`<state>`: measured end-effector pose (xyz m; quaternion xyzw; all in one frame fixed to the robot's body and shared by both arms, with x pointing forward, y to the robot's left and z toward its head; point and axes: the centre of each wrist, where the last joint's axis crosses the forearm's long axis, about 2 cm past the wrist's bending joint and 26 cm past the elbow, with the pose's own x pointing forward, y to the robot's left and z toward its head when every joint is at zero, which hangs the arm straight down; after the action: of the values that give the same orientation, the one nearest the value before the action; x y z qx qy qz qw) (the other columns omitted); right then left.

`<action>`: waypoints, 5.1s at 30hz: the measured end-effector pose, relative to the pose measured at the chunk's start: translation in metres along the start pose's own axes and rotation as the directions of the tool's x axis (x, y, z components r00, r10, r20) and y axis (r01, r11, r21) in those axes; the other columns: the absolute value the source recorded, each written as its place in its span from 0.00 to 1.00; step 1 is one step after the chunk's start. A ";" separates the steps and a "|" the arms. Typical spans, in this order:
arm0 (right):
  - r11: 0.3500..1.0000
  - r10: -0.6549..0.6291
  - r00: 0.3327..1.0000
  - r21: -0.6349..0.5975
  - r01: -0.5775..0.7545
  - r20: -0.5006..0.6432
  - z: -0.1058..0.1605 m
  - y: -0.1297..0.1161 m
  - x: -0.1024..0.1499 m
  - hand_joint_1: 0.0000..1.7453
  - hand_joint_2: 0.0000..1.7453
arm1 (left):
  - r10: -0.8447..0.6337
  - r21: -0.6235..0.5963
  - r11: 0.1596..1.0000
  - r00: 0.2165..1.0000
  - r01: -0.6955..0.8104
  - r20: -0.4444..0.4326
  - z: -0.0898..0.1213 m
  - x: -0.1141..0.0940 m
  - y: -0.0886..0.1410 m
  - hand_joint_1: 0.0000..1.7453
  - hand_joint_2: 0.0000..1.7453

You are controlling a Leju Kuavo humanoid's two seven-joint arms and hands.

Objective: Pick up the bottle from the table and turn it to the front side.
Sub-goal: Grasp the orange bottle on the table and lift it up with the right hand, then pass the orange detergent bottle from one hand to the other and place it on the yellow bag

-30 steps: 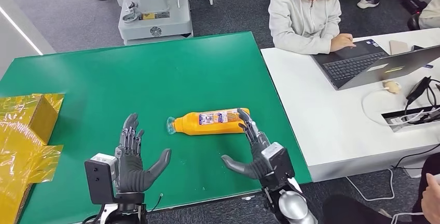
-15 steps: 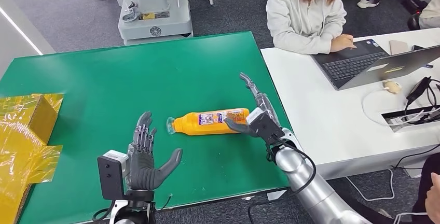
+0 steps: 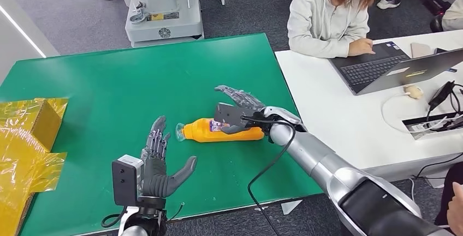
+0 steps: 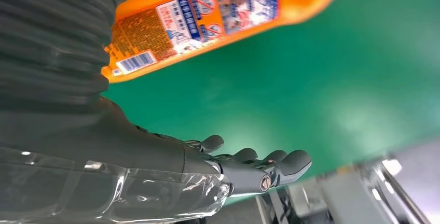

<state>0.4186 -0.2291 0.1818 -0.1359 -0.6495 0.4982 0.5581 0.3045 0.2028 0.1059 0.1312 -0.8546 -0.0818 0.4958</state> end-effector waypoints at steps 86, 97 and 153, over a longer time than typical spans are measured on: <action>0.586 0.766 0.636 0.509 -0.631 -0.092 -0.035 0.017 0.014 0.00 1.00 | -0.027 -0.059 0.998 0.997 0.023 -0.073 0.008 -0.014 0.005 0.00 1.00; 0.581 0.762 0.639 0.549 -0.601 -0.106 -0.031 0.014 0.006 0.82 1.00 | -0.025 -0.071 0.997 0.996 0.019 -0.083 0.008 -0.013 0.002 0.00 1.00; 0.603 -0.792 0.608 0.077 0.794 -0.062 0.127 0.161 -0.036 1.00 1.00 | -0.086 -0.071 0.994 0.990 0.078 -0.115 0.060 -0.016 0.002 0.00 1.00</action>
<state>0.2601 -0.2432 0.0472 0.1875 -0.6117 0.2288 0.7337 0.2597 0.2103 0.0641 0.1541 -0.8146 -0.1226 0.5455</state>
